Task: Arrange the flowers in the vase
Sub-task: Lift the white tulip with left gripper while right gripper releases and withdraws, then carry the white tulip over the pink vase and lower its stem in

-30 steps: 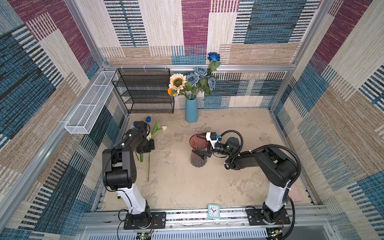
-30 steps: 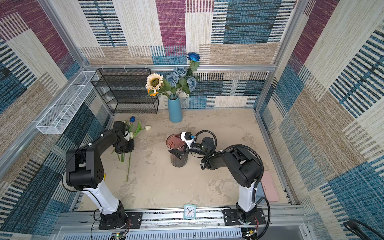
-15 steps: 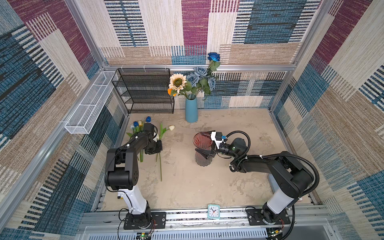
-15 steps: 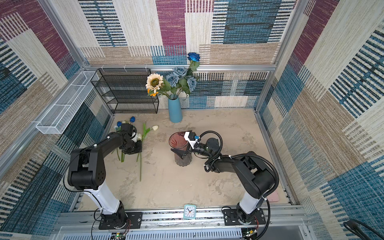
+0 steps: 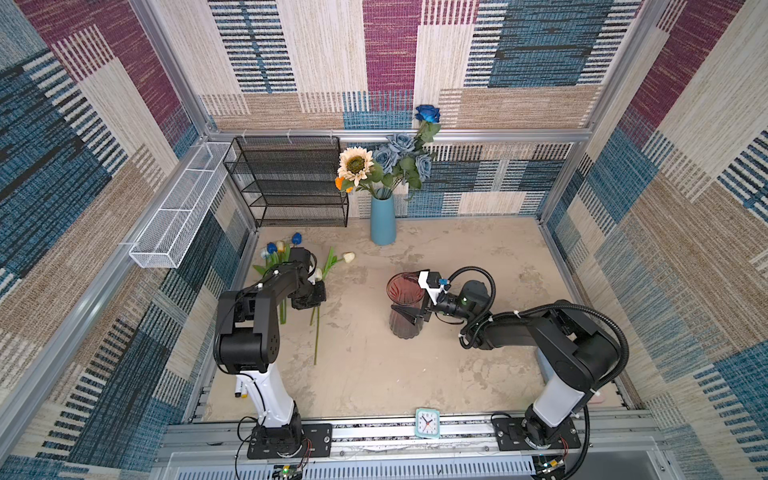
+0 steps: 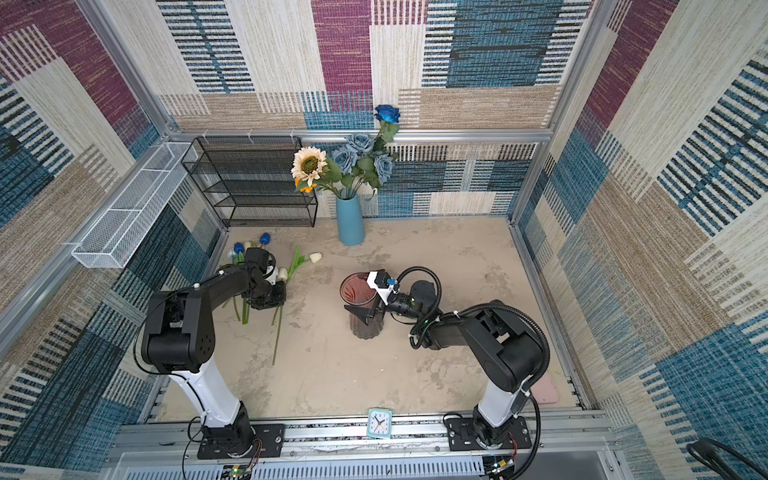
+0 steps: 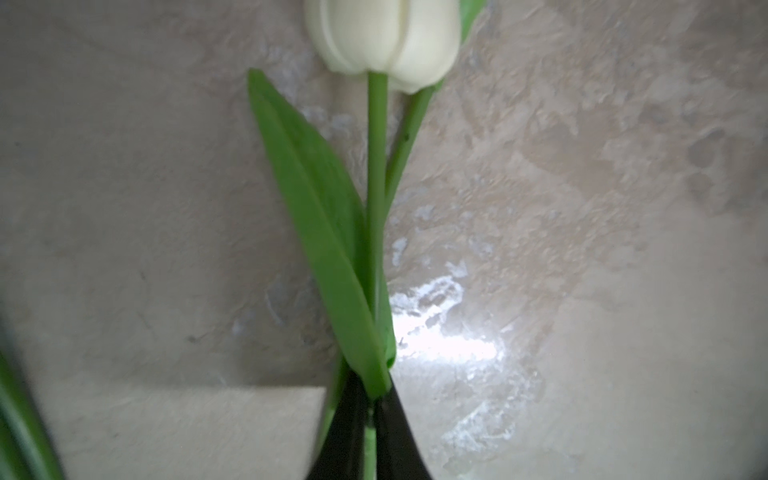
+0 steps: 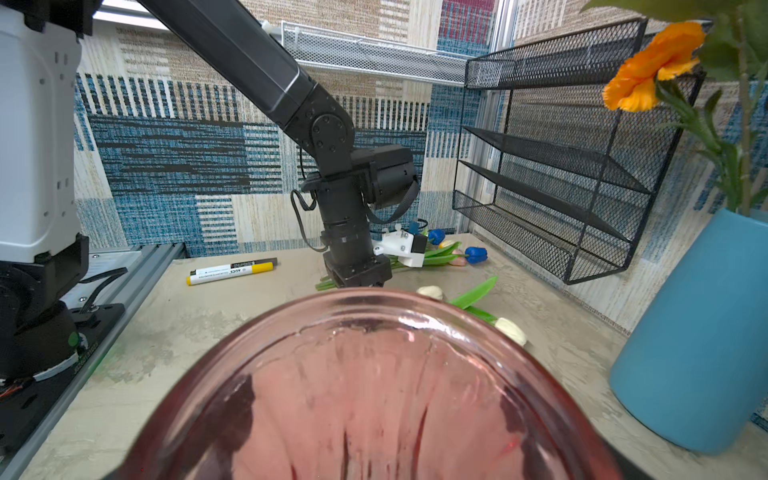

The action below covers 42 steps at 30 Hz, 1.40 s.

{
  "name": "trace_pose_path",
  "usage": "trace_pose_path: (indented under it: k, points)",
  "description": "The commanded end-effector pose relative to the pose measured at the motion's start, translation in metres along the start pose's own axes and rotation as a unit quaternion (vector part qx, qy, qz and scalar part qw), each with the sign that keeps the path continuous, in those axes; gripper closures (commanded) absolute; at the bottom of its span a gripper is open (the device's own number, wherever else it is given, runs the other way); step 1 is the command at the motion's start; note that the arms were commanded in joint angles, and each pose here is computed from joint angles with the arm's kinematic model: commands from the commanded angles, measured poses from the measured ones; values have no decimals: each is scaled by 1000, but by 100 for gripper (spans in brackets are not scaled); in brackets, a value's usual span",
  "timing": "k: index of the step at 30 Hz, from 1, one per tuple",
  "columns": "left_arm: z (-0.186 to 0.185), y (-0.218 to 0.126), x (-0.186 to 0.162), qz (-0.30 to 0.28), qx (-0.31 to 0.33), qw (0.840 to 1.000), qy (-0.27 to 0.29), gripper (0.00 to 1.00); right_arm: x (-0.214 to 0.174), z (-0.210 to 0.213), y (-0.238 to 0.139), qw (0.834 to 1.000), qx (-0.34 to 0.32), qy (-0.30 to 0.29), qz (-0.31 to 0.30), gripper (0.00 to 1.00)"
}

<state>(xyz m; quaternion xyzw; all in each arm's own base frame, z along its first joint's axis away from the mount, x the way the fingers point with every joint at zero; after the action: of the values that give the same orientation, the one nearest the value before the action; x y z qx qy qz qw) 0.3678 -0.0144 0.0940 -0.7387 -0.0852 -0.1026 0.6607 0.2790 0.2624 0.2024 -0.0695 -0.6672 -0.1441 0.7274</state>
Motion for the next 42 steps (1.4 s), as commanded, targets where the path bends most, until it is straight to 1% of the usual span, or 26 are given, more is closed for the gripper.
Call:
trace_pose_path:
  k: [1, 4, 5, 6, 10, 14, 17, 22, 27, 30, 33, 36, 39, 41, 42]
  points:
    - [0, -2, 4, -9, 0, 1000, 0, 90, 13, 4, -3, 998, 4, -49, -46, 0]
    - [0, -5, 4, -13, -1, 1000, 0, 92, 5, 5, -4, 999, 8, -43, -29, 0]
    - [-1, -6, 5, -14, -1, 1000, 0, 95, 2, 5, -5, 999, 6, -40, -26, 0]
    - [-1, -7, 6, -17, -2, 1000, 0, 96, -1, 6, -6, 999, 6, -36, -23, 0]
    - [-1, -9, 6, -18, -1, 1000, 3, 96, -10, 6, -10, 1000, 0, -23, -2, 0]
    - [-1, -12, 7, -22, 3, 1000, 3, 99, -20, 6, -14, 1000, -8, -15, 21, 0]
    - [-1, -13, 9, -25, 1, 1000, 3, 99, -25, 7, -19, 999, -15, -13, 30, 0]
    - [-1, -23, 11, -33, 5, 999, 4, 100, -25, 9, -34, 999, -43, -5, 32, 0]
    - [-4, -42, 12, -53, 0, 999, 2, 100, -18, 22, -52, 998, -49, -2, 27, 0]
    - [-8, -59, 12, -73, -5, 997, -2, 100, -10, 30, -63, 998, -59, -6, 15, 0]
    - [-15, -85, 12, -105, -15, 994, 0, 100, 0, 37, -74, 997, -77, -13, 3, 0]
    - [-29, -118, 10, -153, -26, 988, 16, 100, 7, 42, -86, 995, -100, -16, -18, 0]
    - [-52, -159, 9, -216, -36, 974, 57, 100, 13, 47, -102, 989, -136, -24, -50, 0]
    - [-71, -189, 6, -276, -45, 955, 99, 100, 14, 49, -113, 984, -161, -28, -74, 0]
    - [-77, -201, 4, -302, -44, 946, 108, 100, 14, 50, -118, 981, -169, -29, -87, 0]
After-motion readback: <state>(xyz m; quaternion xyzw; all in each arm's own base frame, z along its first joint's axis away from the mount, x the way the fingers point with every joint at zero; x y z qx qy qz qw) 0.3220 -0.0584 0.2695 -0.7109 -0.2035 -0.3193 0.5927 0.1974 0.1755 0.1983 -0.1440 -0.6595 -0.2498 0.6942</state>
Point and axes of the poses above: each gripper's point midway between its finger pads, its own y axis out along the fingers, its own z axis along the line the jaws close on, x = y × z, the point moved 7 cm from there along -y, back along the fingers, and after that the axes turned 11 degrees about y, right-handed, at the moved point
